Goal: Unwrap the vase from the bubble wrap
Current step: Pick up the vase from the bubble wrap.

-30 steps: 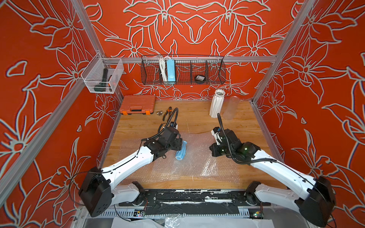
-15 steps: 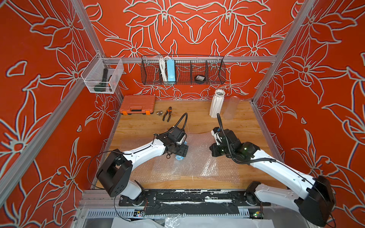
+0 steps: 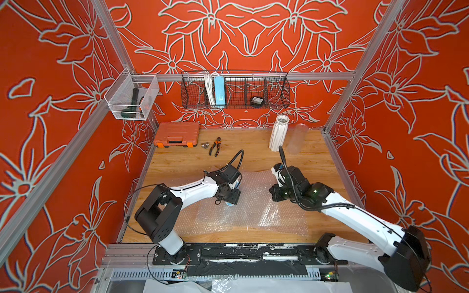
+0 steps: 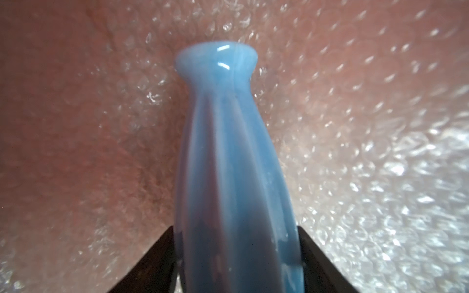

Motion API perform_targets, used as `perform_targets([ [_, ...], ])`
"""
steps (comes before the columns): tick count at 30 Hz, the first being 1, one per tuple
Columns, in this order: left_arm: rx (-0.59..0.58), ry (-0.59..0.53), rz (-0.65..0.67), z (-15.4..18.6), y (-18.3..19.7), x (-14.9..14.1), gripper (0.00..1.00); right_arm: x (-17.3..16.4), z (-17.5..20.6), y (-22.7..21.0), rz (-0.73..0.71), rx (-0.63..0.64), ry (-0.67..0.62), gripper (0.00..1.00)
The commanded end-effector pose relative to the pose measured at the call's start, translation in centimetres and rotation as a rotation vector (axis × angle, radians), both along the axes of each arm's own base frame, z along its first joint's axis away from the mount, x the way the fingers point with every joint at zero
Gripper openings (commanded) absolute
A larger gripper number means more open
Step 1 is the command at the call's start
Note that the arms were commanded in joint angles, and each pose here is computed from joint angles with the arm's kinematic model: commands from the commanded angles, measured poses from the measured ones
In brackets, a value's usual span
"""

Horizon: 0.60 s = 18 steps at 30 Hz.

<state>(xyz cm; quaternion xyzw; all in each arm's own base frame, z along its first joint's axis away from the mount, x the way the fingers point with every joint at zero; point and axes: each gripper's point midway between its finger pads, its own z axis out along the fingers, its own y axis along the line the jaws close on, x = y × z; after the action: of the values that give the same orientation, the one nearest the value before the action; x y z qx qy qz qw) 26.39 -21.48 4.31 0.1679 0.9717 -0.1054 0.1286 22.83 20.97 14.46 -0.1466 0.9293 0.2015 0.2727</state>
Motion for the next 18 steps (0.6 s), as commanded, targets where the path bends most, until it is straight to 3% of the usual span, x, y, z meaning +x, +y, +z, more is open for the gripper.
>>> perform_targets([
  [1,0.013,0.034,-0.016,-0.6,0.2,-0.5,0.65,0.1,-0.8,-1.1,-0.026,-0.045,-0.002,0.01],
  [10,-0.021,-0.006,-0.007,0.3,-0.1,-0.1,0.58,0.2,-0.8,-2.3,-0.059,-0.090,-0.021,0.12],
  [18,-0.055,-0.065,0.019,1.3,-0.2,0.5,0.52,0.2,-0.9,-3.9,-0.118,-0.131,-0.037,0.44],
])
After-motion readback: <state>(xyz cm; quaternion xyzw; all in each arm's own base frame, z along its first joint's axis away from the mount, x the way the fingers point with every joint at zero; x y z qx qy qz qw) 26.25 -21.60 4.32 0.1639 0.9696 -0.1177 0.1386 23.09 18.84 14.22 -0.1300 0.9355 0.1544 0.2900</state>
